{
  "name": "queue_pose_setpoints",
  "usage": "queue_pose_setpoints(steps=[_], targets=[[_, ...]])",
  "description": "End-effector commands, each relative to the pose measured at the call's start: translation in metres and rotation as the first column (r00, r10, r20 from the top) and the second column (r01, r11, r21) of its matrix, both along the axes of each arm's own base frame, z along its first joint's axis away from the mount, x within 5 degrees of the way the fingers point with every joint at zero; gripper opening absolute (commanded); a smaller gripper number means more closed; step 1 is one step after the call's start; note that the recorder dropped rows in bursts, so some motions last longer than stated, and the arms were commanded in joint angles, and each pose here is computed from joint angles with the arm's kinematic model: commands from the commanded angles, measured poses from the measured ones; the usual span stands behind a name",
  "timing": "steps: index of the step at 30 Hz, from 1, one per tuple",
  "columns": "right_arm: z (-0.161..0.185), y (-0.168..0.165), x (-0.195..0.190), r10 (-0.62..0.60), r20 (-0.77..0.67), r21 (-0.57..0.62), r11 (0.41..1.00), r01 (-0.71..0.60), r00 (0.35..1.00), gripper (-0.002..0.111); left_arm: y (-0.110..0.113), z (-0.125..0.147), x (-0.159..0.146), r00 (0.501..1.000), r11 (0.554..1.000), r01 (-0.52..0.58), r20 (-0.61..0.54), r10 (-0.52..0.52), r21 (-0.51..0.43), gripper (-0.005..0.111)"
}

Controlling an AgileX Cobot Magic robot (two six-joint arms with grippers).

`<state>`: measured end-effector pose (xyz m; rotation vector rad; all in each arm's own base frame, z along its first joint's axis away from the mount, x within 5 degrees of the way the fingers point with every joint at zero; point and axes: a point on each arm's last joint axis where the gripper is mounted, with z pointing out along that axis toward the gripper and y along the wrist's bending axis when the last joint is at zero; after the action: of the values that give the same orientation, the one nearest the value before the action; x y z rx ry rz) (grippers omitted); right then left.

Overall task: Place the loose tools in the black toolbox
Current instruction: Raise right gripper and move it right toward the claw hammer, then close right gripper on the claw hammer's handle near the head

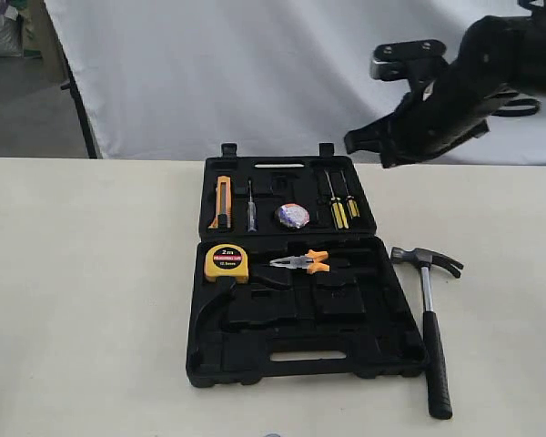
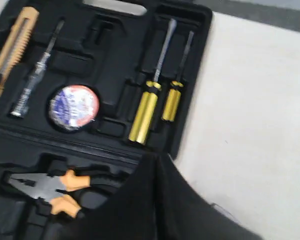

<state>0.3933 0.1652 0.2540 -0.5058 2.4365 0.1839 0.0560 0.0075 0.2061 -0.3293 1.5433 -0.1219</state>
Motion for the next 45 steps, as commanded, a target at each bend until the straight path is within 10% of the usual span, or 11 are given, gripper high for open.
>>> queue_pose_setpoints(steps=[1, 31, 39, 45], targets=[[-0.019, -0.036, 0.009, -0.114, -0.076, -0.017, 0.993, 0.113, 0.991, 0.000, 0.001, 0.002, -0.001, 1.000, 1.000, -0.026, 0.013, 0.026, 0.001, 0.001], [-0.065, -0.063, 0.010, -0.186, -0.278, -0.123, 0.980, 0.157, 0.943, 0.001, 0.001, 0.002, -0.001, 1.000, 1.000, -0.026, 0.013, 0.026, 0.001, 0.001], [-0.073, -0.046, 0.004, -0.157, -0.319, -0.146, 0.982, 0.115, 0.935, 0.043, 0.001, 0.002, -0.001, 1.000, 1.000, -0.026, 0.013, 0.026, 0.001, 0.001], [-0.076, -0.047, 0.002, -0.185, -0.349, -0.152, 0.979, 0.139, 0.919, 0.049, 0.001, 0.002, -0.001, 1.000, 1.000, -0.026, 0.013, 0.026, 0.001, 0.001]])
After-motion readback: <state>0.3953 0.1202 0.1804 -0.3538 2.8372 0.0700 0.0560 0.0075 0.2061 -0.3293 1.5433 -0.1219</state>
